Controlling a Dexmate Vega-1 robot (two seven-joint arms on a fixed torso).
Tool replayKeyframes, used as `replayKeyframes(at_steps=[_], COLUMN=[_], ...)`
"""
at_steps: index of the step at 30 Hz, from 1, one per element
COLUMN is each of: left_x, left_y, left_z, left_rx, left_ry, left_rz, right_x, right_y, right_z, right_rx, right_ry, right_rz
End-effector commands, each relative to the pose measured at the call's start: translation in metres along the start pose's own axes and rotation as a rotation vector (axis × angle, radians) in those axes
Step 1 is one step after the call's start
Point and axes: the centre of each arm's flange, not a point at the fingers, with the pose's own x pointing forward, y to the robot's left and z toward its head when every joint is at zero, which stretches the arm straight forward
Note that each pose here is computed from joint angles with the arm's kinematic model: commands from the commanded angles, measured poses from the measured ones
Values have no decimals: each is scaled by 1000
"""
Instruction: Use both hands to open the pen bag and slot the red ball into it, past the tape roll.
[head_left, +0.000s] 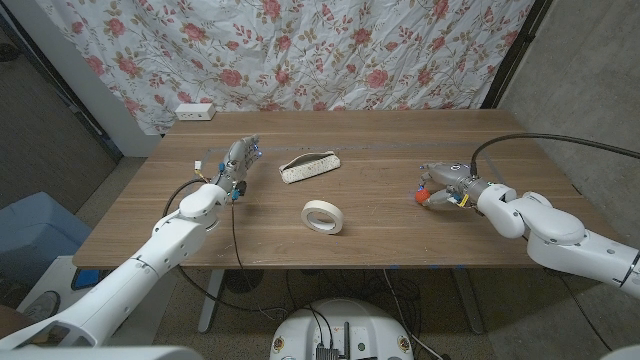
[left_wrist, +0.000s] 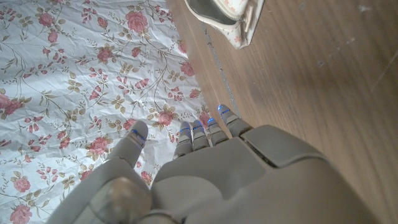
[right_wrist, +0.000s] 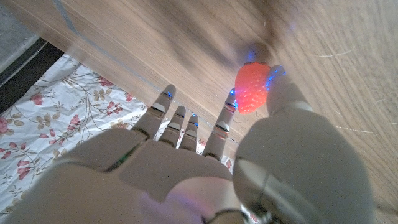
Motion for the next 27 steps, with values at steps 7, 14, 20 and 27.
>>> replayKeyframes(at_steps=[7,14,20,27], left_x=[8,12,16,20], left_y=[-9,-12,-16,-23], left_z=[26,39,49,58], left_rx=[175,283,373,470], left_ry=[4,6,17,33], left_rz=[-63,-83,-94,-111], right_x=[-5,-6,-5,-3], right_y=[-18,-24,-27,-29], right_z=[-2,-3,-3,-1], right_rx=[53,57,57,53], right_ry=[2,5,5,-9], right_rz=[-28,-37,-50,-62])
